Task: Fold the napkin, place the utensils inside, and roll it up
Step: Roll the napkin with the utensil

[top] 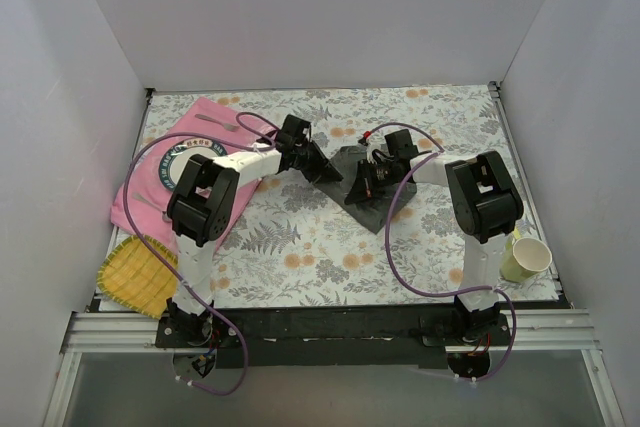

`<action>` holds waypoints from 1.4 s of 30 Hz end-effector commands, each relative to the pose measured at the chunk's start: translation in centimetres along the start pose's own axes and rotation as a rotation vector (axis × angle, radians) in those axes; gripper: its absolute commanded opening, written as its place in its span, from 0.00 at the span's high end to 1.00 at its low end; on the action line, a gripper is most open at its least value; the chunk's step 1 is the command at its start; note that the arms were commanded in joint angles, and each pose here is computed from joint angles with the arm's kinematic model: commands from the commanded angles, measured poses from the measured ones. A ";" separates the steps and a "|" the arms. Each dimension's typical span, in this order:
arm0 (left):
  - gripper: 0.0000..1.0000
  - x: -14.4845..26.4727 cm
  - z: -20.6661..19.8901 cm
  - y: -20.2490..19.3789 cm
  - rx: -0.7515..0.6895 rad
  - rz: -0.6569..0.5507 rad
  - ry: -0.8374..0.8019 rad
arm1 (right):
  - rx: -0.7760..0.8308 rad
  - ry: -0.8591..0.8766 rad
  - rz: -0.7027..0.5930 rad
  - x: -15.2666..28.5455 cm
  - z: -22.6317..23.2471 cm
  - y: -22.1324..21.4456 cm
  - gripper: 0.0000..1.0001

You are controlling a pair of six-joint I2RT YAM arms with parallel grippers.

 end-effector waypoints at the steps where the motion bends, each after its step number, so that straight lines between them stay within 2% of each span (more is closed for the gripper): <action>1: 0.94 -0.8 1.7 -1.4 -0.002 0.035 -0.002 | -0.116 -0.337 0.174 0.8 -6.4 -6.1 0.99; 10: 0.96 -3.3 6.1 -1.9 -0.042 0.044 0.088 | -0.081 -0.365 0.146 2.7 -3.6 -3.3 0.99; 13: 0.97 -3.6 7.2 -2.2 -0.026 0.059 0.125 | -0.066 -0.386 0.131 3.8 -2.3 -2.4 0.82; 20: 0.99 -4.3 9.4 -2.8 -0.003 0.087 0.197 | -0.009 -0.456 0.066 7.3 0.7 -1.0 0.64; 22: 0.99 -4.3 9.5 -2.8 -0.005 0.089 0.200 | -0.002 -0.472 0.061 7.8 0.8 -1.3 0.62; 27: 0.99 -4.3 9.2 -2.4 -0.003 0.097 0.201 | -0.007 -0.595 0.068 9.0 -1.5 -4.3 0.65; 29: 0.99 -4.3 9.0 -2.4 0.000 0.102 0.201 | -0.012 -0.617 0.081 8.8 -2.5 -5.4 0.74; 34: 0.99 -4.5 7.8 -2.0 -0.005 0.112 0.184 | -0.064 -0.709 0.124 8.2 -5.4 -8.3 0.81; 39: 0.99 -4.8 8.1 -2.0 0.004 0.135 0.198 | 0.009 -0.851 0.053 11.1 -4.1 -5.6 0.82; 42: 0.99 -4.9 8.4 -2.3 0.010 0.150 0.203 | 0.132 -0.845 -0.017 12.3 -0.4 -2.0 0.73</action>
Point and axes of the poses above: each gripper's point midway between its finger pads, its own x axis back along the fingers, its own z axis along the line the jaws close on, y = z × x, the point moved 4 cm from there along x, back along the fingers, and after that the axes turned 5 degrees about -x, right-handed, at the moved point
